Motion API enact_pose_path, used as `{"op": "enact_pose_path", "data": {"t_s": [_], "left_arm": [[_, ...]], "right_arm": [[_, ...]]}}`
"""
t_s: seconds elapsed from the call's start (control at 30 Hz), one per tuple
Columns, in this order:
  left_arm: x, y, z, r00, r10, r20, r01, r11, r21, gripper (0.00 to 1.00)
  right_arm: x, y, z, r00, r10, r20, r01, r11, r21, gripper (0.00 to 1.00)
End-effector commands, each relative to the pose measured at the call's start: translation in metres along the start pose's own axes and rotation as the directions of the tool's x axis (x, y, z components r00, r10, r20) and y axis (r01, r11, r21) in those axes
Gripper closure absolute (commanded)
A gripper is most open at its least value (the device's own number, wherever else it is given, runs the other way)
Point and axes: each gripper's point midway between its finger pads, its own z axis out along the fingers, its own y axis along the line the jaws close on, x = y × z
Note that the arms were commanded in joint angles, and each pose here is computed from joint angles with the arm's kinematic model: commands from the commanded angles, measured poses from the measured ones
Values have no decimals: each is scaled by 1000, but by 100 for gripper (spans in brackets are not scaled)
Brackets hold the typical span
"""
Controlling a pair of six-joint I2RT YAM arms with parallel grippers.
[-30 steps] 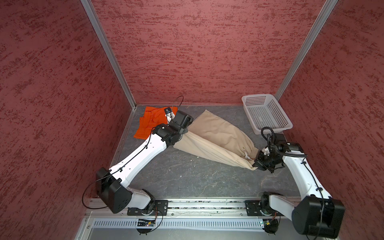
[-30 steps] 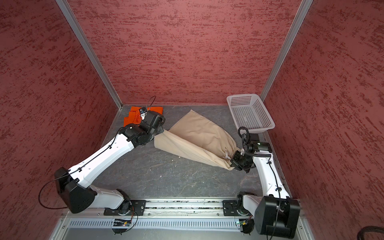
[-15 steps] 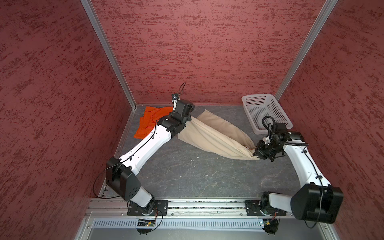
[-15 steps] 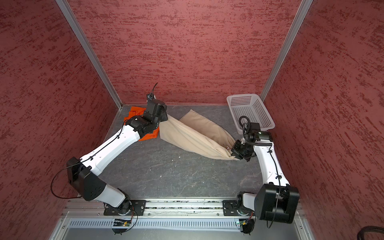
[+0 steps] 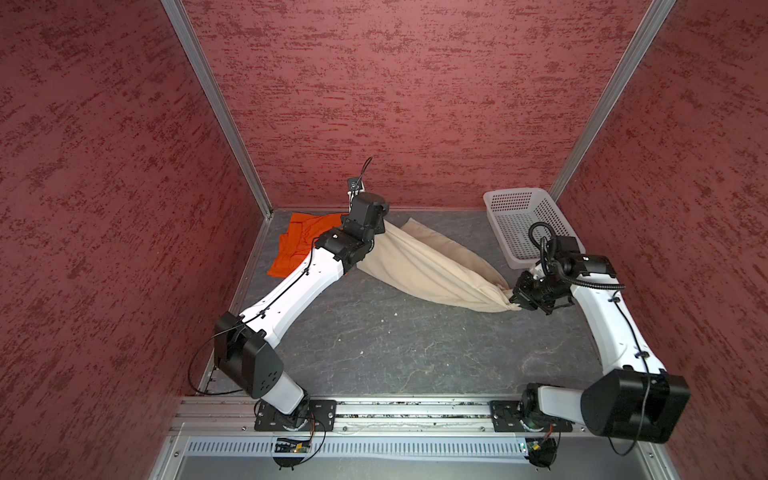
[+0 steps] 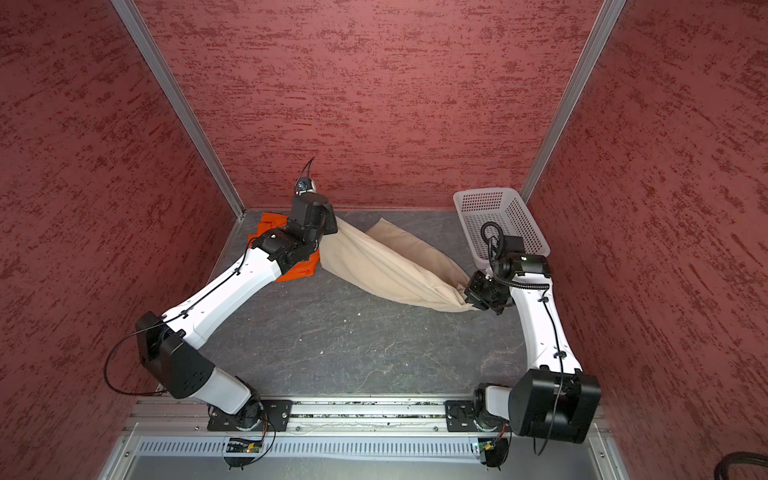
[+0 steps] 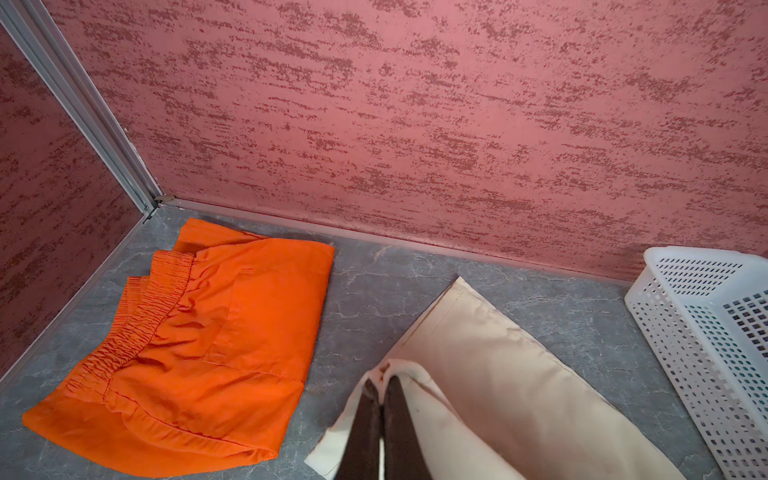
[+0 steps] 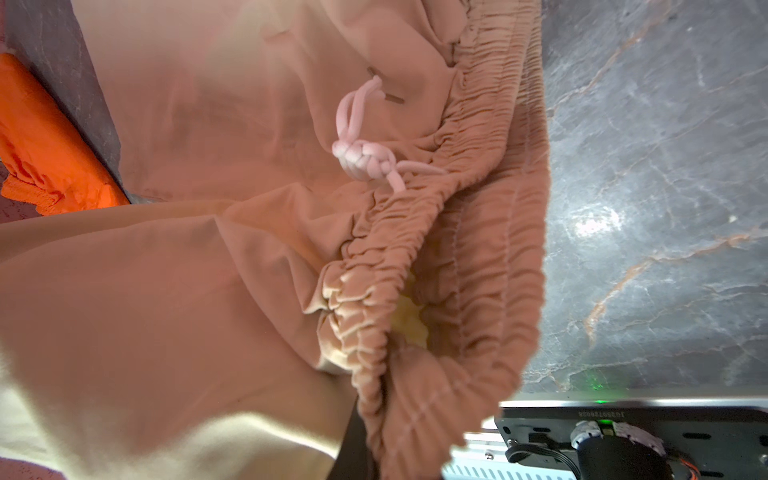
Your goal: Fold and stack the shorts
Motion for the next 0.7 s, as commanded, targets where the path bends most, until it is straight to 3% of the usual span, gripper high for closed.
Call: {"op": "enact_pose_path", "data": {"t_s": [0.0, 0.33, 0.67], "left_arm": [[-38, 11, -7, 992, -21, 122, 27, 999, -42, 100], [-59, -2, 9, 982, -4, 190, 5, 1000, -4, 100], [-50, -5, 32, 987, 14, 160, -12, 1000, -14, 100]], "right_arm": [[2, -16, -10, 1000, 2, 15, -4, 996, 95, 100], [-5, -14, -17, 999, 4, 37, -8, 995, 98, 100], [-12, -14, -11, 999, 4, 31, -7, 996, 93, 100]]}}
